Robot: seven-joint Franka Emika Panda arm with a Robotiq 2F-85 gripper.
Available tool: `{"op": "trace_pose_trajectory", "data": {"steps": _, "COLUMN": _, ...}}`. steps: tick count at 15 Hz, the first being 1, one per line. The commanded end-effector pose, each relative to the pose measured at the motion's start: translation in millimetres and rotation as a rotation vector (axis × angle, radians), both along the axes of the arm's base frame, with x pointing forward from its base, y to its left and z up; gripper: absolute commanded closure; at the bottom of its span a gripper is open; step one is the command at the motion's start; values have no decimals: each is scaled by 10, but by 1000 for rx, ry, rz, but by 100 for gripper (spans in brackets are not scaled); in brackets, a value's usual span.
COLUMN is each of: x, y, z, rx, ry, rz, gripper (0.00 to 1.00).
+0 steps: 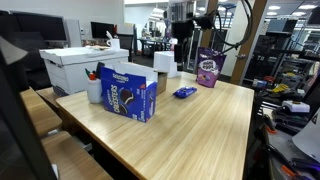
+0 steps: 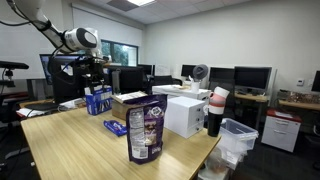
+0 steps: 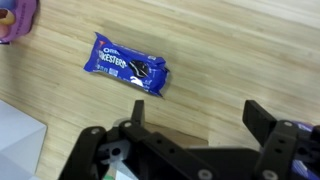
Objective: Pick up the blue oreo cakesters from the table and place them in the blue box one by one
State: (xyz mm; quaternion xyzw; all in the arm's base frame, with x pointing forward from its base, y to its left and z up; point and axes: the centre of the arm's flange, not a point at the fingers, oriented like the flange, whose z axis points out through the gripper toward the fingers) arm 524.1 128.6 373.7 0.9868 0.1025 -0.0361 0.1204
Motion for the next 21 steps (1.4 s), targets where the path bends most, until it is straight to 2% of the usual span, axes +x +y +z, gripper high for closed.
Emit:
{"op": "trace_pose_trajectory", "data": {"steps": 1, "x": -164, "y": -515, "z": -170, "rx": 43, "ry": 50, "rz": 173, "gripper": 0}}
{"op": "trace_pose_trajectory", "data": {"steps": 5, "x": -202, "y": -769, "z": -571, "rx": 23, "ry": 126, "rz": 378, "gripper": 0}}
{"op": "trace_pose_trajectory", "data": {"steps": 11, "x": -185, "y": -884, "z": -1105, "rx": -34, "ry": 241, "rz": 634, "gripper": 0}}
{"op": "trace_pose_trajectory", "data": {"steps": 15, "x": -154, "y": -950, "z": -1396, "rx": -53, "ry": 252, "rz": 811, "gripper": 0}}
{"op": "trace_pose_trajectory", "data": {"steps": 17, "x": -148, "y": -961, "z": -1438, "rx": -16, "ry": 235, "rz": 826, "gripper": 0}}
{"op": "trace_pose_trajectory", "data": {"steps": 18, "x": -126, "y": -862, "z": -1381, "rx": -40, "ry": 249, "rz": 767, "gripper": 0}}
{"op": "trace_pose_trajectory", "data": {"steps": 21, "x": -115, "y": -876, "z": -1428, "rx": -36, "ry": 252, "rz": 770, "gripper": 0}}
